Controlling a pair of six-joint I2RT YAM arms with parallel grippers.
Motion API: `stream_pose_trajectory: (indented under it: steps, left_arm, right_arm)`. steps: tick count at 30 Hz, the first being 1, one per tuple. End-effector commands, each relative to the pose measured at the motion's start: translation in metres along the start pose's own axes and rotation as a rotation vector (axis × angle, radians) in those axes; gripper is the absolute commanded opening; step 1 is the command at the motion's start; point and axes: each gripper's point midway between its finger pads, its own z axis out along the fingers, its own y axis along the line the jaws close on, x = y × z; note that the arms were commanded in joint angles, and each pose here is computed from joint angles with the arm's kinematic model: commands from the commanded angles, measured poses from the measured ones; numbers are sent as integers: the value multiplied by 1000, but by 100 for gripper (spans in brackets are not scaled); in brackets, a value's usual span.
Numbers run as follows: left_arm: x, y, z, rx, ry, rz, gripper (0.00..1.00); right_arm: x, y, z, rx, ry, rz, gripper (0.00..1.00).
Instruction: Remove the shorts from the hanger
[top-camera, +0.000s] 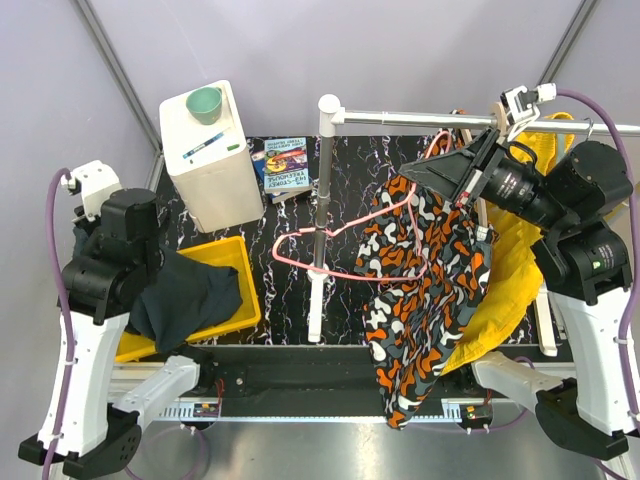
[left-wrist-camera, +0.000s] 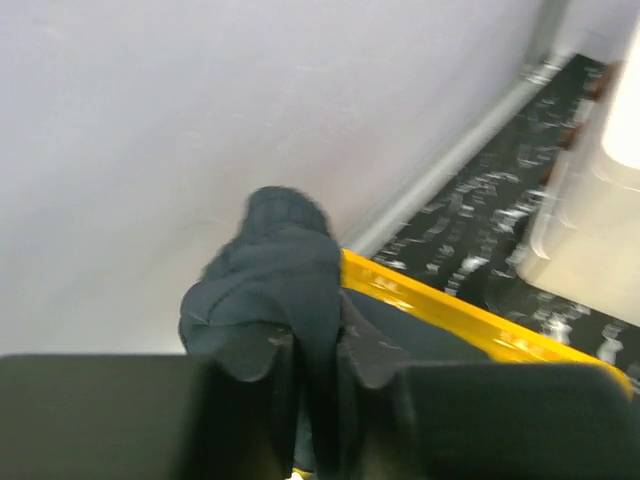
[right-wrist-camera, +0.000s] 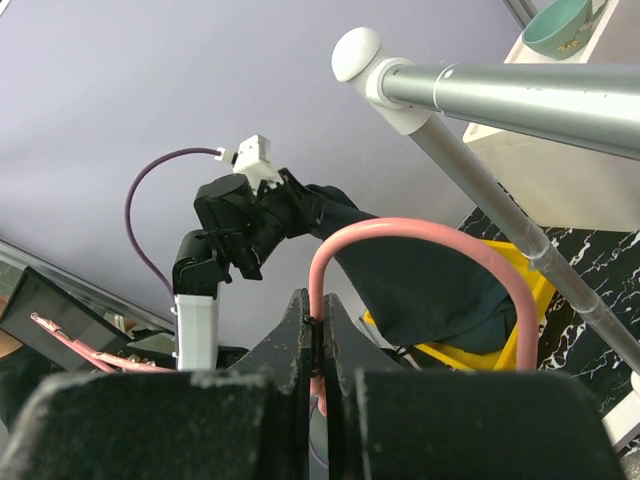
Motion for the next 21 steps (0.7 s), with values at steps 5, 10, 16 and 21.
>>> stream_pose_trajectory:
  steps: [5, 10, 16, 21]
  left_arm:
    - [32, -75, -22, 393, 171, -165, 62]
    - [38, -72, -37, 465, 199, -219, 73]
    - [2, -80, -74, 697, 139, -345, 74]
    - [-45, -119, -153, 1211, 65, -430, 70]
  right_arm:
    - [3, 4, -3, -24, -1, -43, 0]
    - [8, -7, -2, -2, 17, -45, 0]
    - [14, -14, 2, -5, 52, -51, 0]
    - [23, -13, 2, -49, 109, -134, 0]
